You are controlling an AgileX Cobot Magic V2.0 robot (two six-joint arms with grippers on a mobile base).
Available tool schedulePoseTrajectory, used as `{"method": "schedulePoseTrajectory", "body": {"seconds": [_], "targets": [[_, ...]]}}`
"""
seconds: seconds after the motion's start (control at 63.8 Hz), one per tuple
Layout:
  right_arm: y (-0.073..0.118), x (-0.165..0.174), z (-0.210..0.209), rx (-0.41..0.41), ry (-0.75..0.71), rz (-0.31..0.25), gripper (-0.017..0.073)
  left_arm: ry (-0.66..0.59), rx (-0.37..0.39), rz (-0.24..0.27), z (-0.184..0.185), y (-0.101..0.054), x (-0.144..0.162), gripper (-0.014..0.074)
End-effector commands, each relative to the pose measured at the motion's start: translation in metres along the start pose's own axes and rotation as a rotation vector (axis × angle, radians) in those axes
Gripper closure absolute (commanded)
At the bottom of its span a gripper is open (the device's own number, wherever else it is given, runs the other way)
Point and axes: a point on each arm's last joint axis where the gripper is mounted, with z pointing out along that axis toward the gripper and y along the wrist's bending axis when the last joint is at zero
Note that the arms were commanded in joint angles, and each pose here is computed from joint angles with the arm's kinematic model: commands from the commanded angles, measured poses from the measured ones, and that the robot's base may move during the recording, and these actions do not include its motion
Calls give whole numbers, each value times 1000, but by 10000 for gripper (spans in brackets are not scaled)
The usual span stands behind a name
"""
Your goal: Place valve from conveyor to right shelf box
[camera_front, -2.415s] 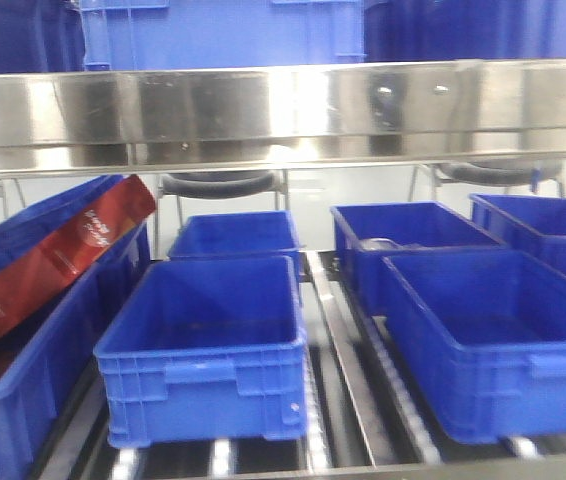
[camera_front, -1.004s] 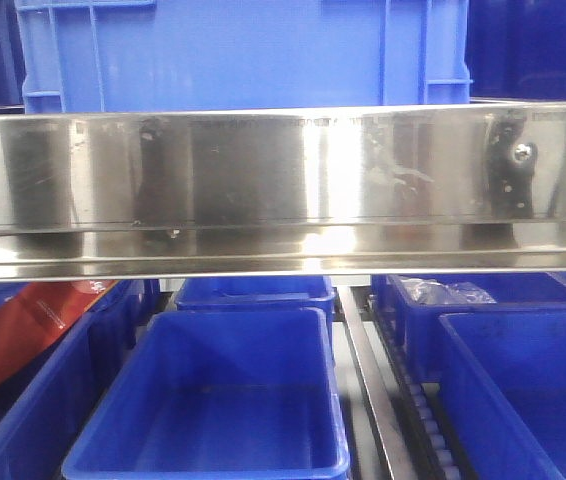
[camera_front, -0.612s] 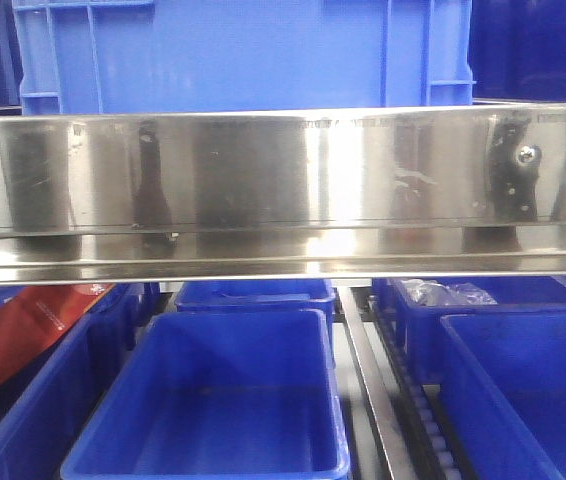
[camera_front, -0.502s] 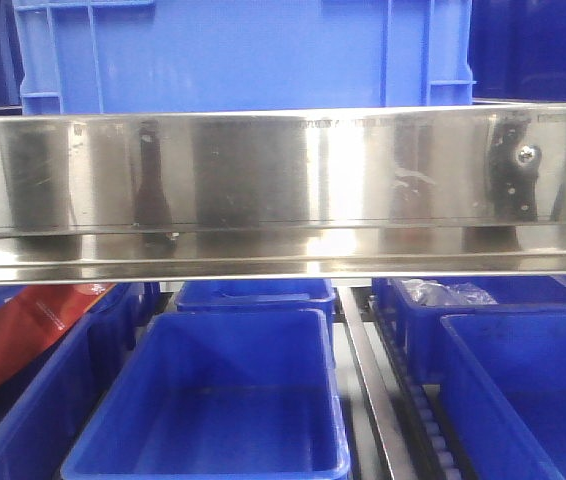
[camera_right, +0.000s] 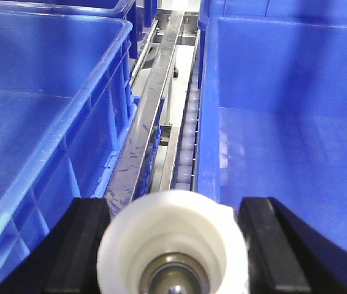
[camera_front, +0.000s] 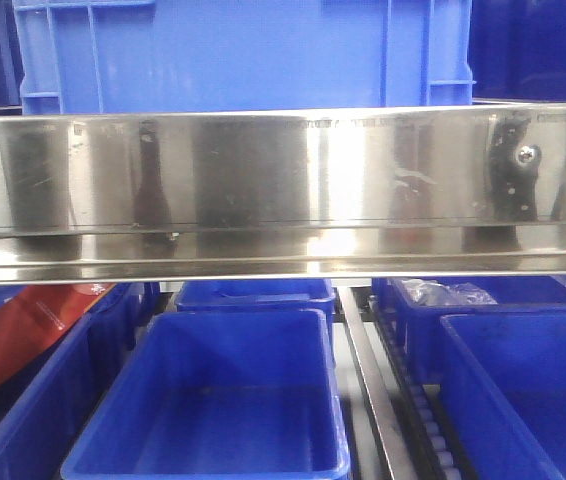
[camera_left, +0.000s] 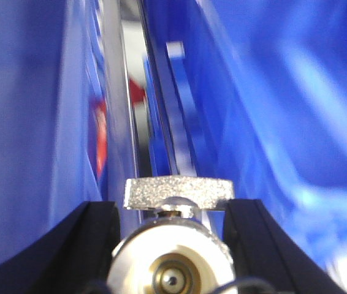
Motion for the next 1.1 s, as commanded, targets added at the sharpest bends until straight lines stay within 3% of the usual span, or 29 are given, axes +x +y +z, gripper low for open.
{"method": "schedulePoseTrajectory", "body": {"seconds": [0.0, 0.706, 0.863, 0.988, 1.082], "targets": [[0, -11, -9, 13, -98, -1, 712, -105, -5, -8, -7, -1, -10, 704], [1, -11, -9, 5, -100, 7, 712, -178, -9, -13, -8, 0, -16, 704], [2, -19, -17, 3, -134, 4, 712, -226, 29, -48, -8, -3, -21, 704], [13, -35, -27, -33, -203, -27, 712, -256, 48, -46, -8, -5, -31, 704], [29, -49, -28, -89, -242, -77, 712, -271, 83, 0, -9, -14, -46, 704]]}}
